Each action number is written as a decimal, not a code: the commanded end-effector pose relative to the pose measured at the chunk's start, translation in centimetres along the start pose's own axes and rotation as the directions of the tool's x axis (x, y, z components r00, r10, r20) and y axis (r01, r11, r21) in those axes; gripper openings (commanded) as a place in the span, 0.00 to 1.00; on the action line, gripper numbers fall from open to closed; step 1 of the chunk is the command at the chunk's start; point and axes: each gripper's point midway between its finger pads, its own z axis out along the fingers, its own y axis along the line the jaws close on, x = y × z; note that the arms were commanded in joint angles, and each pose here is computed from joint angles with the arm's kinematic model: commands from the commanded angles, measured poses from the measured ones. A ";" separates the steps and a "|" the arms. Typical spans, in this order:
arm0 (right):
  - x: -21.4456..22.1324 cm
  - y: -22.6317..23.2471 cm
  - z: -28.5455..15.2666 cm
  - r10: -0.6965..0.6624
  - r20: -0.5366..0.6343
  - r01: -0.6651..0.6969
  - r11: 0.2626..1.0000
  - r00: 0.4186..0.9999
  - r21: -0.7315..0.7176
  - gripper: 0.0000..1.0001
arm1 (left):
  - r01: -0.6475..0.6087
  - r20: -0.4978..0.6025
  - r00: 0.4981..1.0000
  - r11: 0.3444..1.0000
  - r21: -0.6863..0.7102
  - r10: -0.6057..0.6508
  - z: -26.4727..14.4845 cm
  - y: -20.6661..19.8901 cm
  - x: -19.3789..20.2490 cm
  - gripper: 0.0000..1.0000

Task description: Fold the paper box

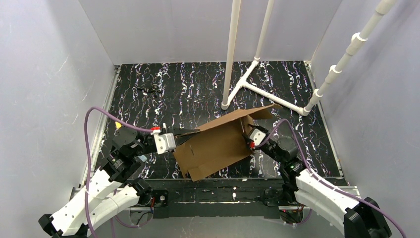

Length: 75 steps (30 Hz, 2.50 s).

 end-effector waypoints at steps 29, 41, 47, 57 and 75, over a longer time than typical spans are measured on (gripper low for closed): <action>-0.2 -4.9 -1.3 0.209 -0.204 -0.202 0.978 0.956 0.056 0.56 | -0.116 0.013 0.993 0.990 -0.073 0.118 -0.9 0.9 -1.1 0.00; -2.7 -7.8 0.4 0.260 -0.063 -0.248 0.956 0.964 0.158 0.01 | -0.204 -0.026 0.979 0.968 -0.144 0.203 -0.6 3.4 -1.9 0.00; -4.5 -8.5 1.0 0.223 0.111 -0.241 0.952 0.968 0.186 0.01 | -0.269 -0.064 0.963 0.937 -0.221 0.261 -0.1 6.4 -3.3 0.00; -4.9 -7.9 1.8 0.052 0.216 -0.092 0.980 0.975 0.177 0.01 | -0.305 -0.062 0.952 0.945 -0.120 0.299 1.9 6.3 -3.6 0.00; -1.8 -4.7 -0.4 -0.005 0.165 -0.019 0.989 0.986 0.146 0.01 | -0.190 -0.032 0.981 0.982 -0.010 0.190 1.1 1.8 -1.4 0.00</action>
